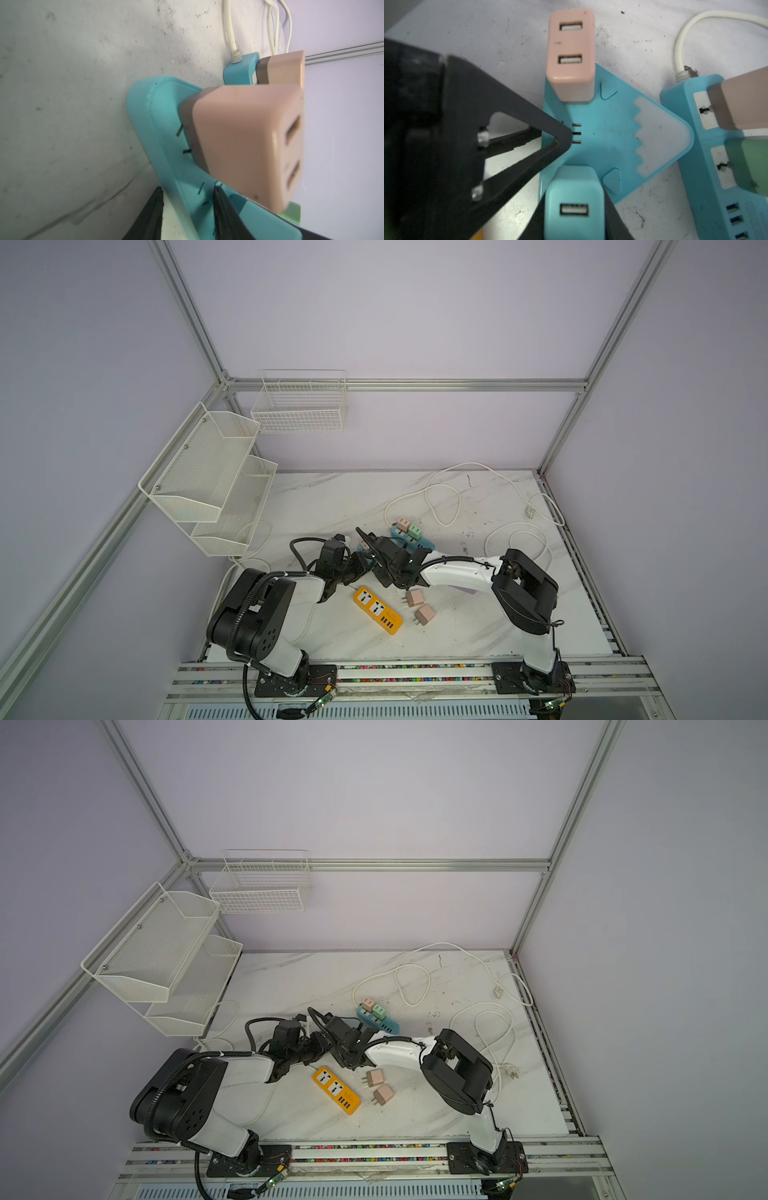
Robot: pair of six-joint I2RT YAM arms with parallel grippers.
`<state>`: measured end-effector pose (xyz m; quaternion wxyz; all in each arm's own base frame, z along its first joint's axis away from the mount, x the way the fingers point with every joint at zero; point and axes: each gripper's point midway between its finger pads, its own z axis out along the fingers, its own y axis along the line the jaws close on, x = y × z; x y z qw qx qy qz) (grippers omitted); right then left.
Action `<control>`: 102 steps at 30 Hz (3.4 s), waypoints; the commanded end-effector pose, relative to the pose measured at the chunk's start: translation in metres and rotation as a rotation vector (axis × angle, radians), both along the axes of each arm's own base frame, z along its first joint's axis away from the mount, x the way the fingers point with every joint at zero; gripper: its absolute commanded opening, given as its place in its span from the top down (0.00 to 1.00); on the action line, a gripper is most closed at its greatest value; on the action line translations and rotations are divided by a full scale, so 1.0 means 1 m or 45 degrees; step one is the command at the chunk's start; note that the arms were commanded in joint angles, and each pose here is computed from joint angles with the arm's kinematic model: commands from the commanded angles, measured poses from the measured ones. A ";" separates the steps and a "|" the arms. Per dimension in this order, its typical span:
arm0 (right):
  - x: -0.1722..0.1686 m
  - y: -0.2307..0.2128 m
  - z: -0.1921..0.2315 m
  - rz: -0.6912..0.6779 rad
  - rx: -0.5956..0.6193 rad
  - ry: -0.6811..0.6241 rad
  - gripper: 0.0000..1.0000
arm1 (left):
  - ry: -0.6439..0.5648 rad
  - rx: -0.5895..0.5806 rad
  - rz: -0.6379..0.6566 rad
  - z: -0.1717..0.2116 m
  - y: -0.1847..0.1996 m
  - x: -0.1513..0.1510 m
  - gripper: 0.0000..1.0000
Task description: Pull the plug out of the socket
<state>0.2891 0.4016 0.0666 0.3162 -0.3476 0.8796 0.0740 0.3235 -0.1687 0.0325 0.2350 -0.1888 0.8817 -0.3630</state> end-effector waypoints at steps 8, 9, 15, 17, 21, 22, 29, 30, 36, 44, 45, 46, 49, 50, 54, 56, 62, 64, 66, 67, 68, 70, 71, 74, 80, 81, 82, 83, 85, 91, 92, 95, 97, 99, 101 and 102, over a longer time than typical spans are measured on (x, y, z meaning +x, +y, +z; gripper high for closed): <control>-0.012 0.019 0.023 0.060 0.098 -0.044 0.92 | 0.367 0.235 0.045 -0.067 0.031 -0.054 0.65; -0.006 0.014 0.026 0.036 0.113 -0.040 0.92 | 0.371 0.236 0.044 -0.067 0.031 -0.055 0.65; 0.000 0.008 0.037 0.018 0.116 -0.080 0.93 | 0.378 0.238 0.042 -0.069 0.031 -0.055 0.67; -0.010 0.015 0.034 0.061 0.131 -0.059 0.94 | 0.388 0.241 0.042 -0.071 0.031 -0.056 0.68; -0.024 0.027 0.035 0.114 0.188 -0.011 0.94 | 0.401 0.239 0.045 -0.074 0.030 -0.057 0.68; -0.023 0.027 0.038 0.122 0.197 -0.027 0.94 | 0.400 0.234 0.042 -0.073 0.030 -0.056 0.68; -0.003 0.012 0.050 0.058 0.159 -0.113 0.95 | 0.387 0.224 0.033 -0.069 0.027 -0.055 0.69; -0.007 0.016 0.047 0.084 0.163 -0.099 0.94 | 0.391 0.221 0.032 -0.070 0.027 -0.055 0.69; -0.029 0.032 0.033 0.170 0.115 -0.076 0.97 | 0.384 0.221 0.033 -0.068 0.026 -0.054 0.69; -0.012 0.018 0.049 0.115 0.113 -0.162 0.97 | 0.389 0.241 0.027 -0.071 0.027 -0.056 0.72; -0.013 0.019 0.048 0.137 0.103 -0.166 0.97 | 0.387 0.242 0.030 -0.071 0.028 -0.056 0.72; -0.018 0.024 0.045 0.168 0.107 -0.151 0.97 | 0.383 0.241 0.031 -0.070 0.027 -0.055 0.72; -0.029 0.033 0.038 0.217 0.082 -0.146 0.99 | 0.386 0.247 0.035 -0.070 0.028 -0.055 0.72; -0.030 0.033 0.036 0.210 0.068 -0.146 1.00 | 0.388 0.249 0.036 -0.071 0.029 -0.055 0.73; -0.023 0.029 0.048 0.197 0.131 -0.171 1.00 | 0.400 0.251 0.033 -0.073 0.029 -0.057 0.73; -0.015 0.022 0.055 0.170 0.167 -0.163 1.00 | 0.401 0.251 0.033 -0.073 0.029 -0.057 0.73; -0.018 0.025 0.053 0.200 0.161 -0.141 1.00 | 0.397 0.253 0.033 -0.073 0.029 -0.057 0.74; -0.031 0.037 0.050 0.262 0.168 -0.136 1.00 | 0.399 0.254 0.035 -0.073 0.029 -0.057 0.74; -0.038 0.042 0.049 0.286 0.179 -0.130 1.00 | 0.400 0.253 0.034 -0.073 0.029 -0.056 0.74; -0.038 0.044 0.050 0.280 0.205 -0.120 1.00 | 0.401 0.253 0.034 -0.073 0.029 -0.056 0.74; -0.036 0.042 0.052 0.273 0.202 -0.137 1.00 | 0.403 0.253 0.032 -0.073 0.029 -0.057 0.74; -0.026 0.034 0.058 0.230 0.187 -0.183 1.00 | 0.407 0.258 0.032 -0.074 0.029 -0.057 0.75; -0.021 0.031 0.061 0.212 0.192 -0.189 1.00 | 0.408 0.259 0.028 -0.074 0.029 -0.058 0.75; -0.013 0.027 0.074 0.192 0.243 -0.200 1.00 | 0.407 0.257 0.028 -0.073 0.028 -0.057 0.76; -0.026 0.039 0.073 0.266 0.228 -0.210 1.00 | 0.388 0.241 0.013 -0.068 0.023 -0.052 0.76; -0.030 0.042 0.069 0.281 0.206 -0.212 1.00 | 0.389 0.238 0.009 -0.068 0.022 -0.052 0.76; -0.033 0.044 0.063 0.297 0.183 -0.207 1.00 | 0.384 0.236 0.005 -0.066 0.021 -0.051 0.76; -0.036 0.046 0.059 0.307 0.169 -0.200 1.00 | 0.381 0.232 0.003 -0.066 0.020 -0.050 0.76; -0.038 0.048 0.053 0.310 0.168 -0.169 1.00 | 0.382 0.238 0.004 -0.066 0.021 -0.051 0.76; -0.028 0.042 0.079 0.266 0.308 -0.166 1.00 | 0.361 0.222 0.001 -0.058 0.019 -0.050 0.75; -0.028 0.042 0.080 0.254 0.316 -0.151 1.00 | 0.352 0.217 0.003 -0.056 0.019 -0.048 0.74; -0.031 0.041 0.071 0.254 0.309 -0.117 1.00 | 0.316 0.204 0.007 -0.043 0.017 -0.043 0.68; -0.031 0.037 0.062 0.237 0.295 -0.098 1.00 | 0.294 0.203 0.008 -0.035 0.016 -0.040 0.63; -0.033 0.037 0.061 0.229 0.308 -0.072 1.00 | 0.266 0.199 0.013 -0.025 0.016 -0.038 0.61; -0.036 0.040 0.063 0.233 0.334 -0.040 1.00 | 0.231 0.193 0.023 -0.014 0.017 -0.036 0.58; -0.039 0.041 0.062 0.240 0.340 -0.009 1.00 | 0.218 0.193 0.027 -0.009 0.018 -0.035 0.56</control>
